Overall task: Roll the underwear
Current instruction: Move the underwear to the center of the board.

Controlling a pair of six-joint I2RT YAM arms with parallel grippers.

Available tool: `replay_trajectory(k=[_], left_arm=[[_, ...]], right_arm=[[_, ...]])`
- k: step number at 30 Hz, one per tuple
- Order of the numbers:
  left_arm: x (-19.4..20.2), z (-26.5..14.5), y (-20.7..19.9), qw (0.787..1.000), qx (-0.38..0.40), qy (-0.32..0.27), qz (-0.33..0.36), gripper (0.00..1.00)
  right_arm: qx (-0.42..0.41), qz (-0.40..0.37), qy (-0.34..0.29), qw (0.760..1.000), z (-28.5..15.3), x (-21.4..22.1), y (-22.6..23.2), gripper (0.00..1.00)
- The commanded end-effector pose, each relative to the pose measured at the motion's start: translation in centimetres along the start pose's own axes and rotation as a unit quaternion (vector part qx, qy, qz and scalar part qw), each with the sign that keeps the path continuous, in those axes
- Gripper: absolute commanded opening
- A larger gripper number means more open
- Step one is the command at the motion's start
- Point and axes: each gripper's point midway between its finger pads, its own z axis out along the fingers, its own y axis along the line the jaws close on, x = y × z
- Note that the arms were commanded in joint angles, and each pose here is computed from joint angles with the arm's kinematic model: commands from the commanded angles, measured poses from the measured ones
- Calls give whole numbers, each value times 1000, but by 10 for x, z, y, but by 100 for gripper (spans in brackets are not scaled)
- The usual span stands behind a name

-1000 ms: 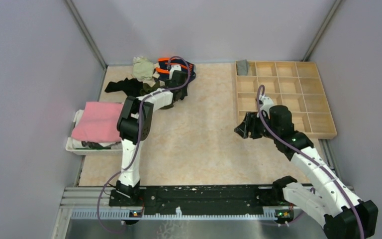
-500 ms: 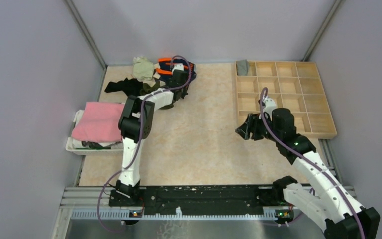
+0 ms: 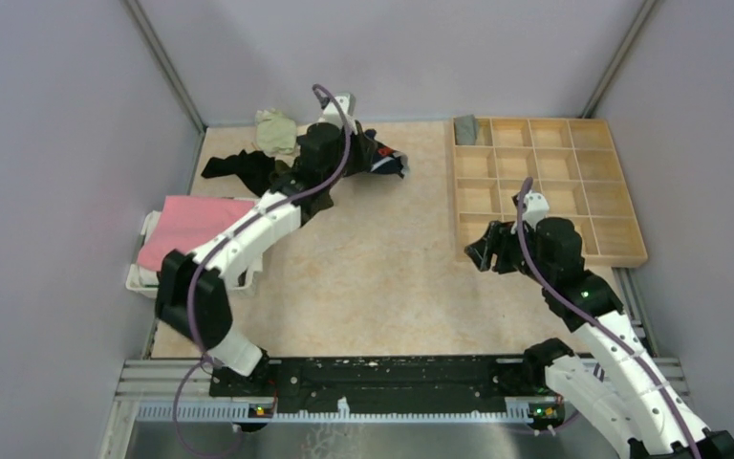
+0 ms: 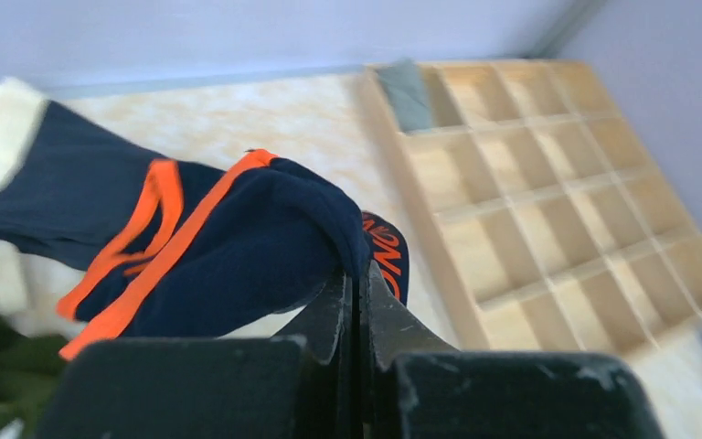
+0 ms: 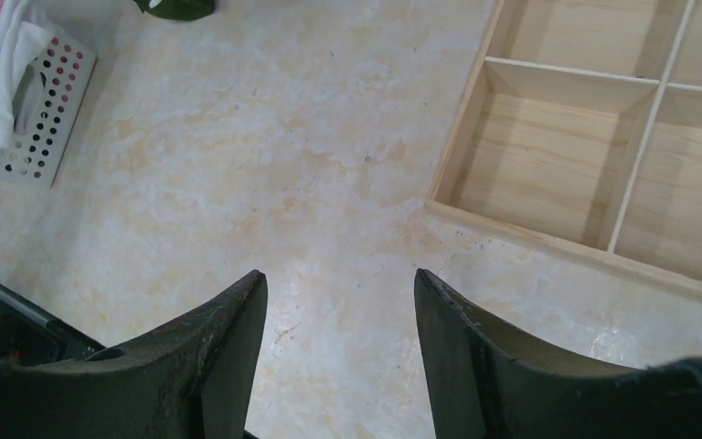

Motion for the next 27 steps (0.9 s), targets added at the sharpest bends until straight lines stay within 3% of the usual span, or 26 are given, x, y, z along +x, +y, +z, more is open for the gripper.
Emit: replay_trajectory(k=[1,4,7,10,13,20,27], left_arm=[[32,-68,-58,995,96,27,-21,0],[73,-124,-71,989,128,60,-37,0],[143,-166,-59,983,127,111,-66,2],[214,-201,-30,975,94,168,-114,18],[251,-231,-12,966,71,194,-155,36],[224,-253,9,974,32,147,-168,58],[222,-240,26,979,-38,151,-134,73]], right_arm=[[8,-13,-54,998,-18,-31,4,60],[9,-17,-53,998,-22,-30,4,60],[4,-18,-44,999,-21,-22,4,61],[0,-13,-32,999,-16,-13,3,61],[-3,-5,-20,1000,-11,-8,3,62],[-11,26,2,1000,6,4,4,63],[-27,41,79,996,27,35,5,62]])
